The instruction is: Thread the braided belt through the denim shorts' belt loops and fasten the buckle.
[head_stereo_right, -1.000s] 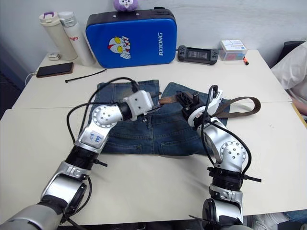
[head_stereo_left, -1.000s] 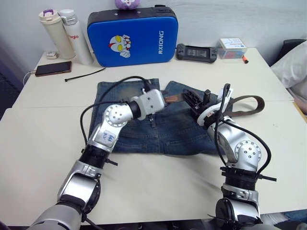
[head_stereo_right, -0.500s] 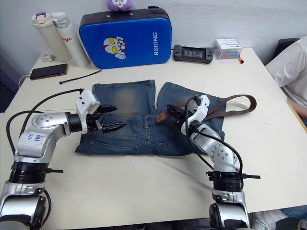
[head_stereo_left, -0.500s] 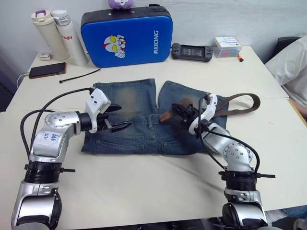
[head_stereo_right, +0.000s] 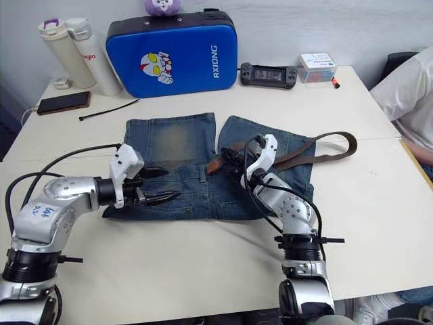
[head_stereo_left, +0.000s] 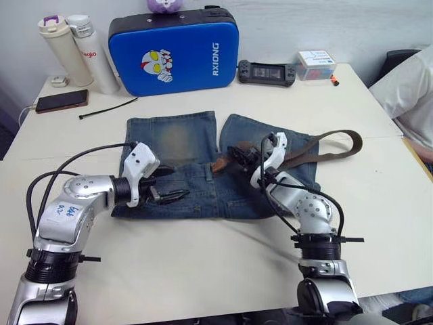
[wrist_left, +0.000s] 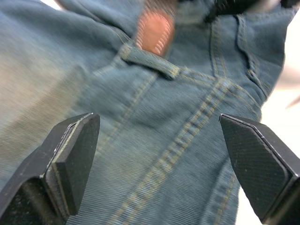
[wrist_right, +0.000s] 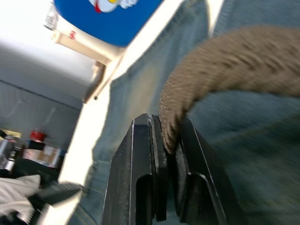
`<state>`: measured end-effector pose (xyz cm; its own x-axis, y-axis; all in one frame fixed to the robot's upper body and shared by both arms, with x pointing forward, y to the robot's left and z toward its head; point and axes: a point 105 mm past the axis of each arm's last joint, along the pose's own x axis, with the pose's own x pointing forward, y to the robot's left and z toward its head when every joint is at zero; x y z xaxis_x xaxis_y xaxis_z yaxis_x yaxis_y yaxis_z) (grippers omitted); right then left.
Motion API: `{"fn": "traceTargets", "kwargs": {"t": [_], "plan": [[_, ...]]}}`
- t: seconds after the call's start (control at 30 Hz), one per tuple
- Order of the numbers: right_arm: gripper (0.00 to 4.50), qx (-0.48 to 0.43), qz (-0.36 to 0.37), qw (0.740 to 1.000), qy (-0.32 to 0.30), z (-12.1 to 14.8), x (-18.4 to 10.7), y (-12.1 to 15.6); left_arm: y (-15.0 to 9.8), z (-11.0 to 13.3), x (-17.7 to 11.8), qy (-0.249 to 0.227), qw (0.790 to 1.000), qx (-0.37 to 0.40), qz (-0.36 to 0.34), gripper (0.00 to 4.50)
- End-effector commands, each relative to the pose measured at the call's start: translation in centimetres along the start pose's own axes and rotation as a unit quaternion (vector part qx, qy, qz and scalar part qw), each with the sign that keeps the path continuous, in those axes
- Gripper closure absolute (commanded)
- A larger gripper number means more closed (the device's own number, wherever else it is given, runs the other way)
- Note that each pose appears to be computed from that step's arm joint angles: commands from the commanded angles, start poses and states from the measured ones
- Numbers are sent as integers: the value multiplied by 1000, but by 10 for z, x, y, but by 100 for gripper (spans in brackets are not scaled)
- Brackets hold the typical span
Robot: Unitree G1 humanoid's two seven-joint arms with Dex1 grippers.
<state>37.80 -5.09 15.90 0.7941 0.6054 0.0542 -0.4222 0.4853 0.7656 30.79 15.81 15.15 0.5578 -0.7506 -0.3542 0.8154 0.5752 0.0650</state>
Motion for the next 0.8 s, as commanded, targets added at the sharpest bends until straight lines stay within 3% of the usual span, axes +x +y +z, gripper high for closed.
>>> {"fn": "traceTargets", "kwargs": {"t": [0.03,0.33,0.5,0.8], "plan": [[450,2,27,1000,-4,1,7,12,2,3,-7,-6,1000,9,21,3],[450,-17,19,999,37,-20,16,6,6,2,-10,-9,999,7,52,3],[450,-34,-32,997,57,-27,10,-11,5,-2,-14,-9,997,-1,71,3],[450,-36,-15,996,79,-43,19,15,1,-3,-7,-14,997,-11,74,3]]}}
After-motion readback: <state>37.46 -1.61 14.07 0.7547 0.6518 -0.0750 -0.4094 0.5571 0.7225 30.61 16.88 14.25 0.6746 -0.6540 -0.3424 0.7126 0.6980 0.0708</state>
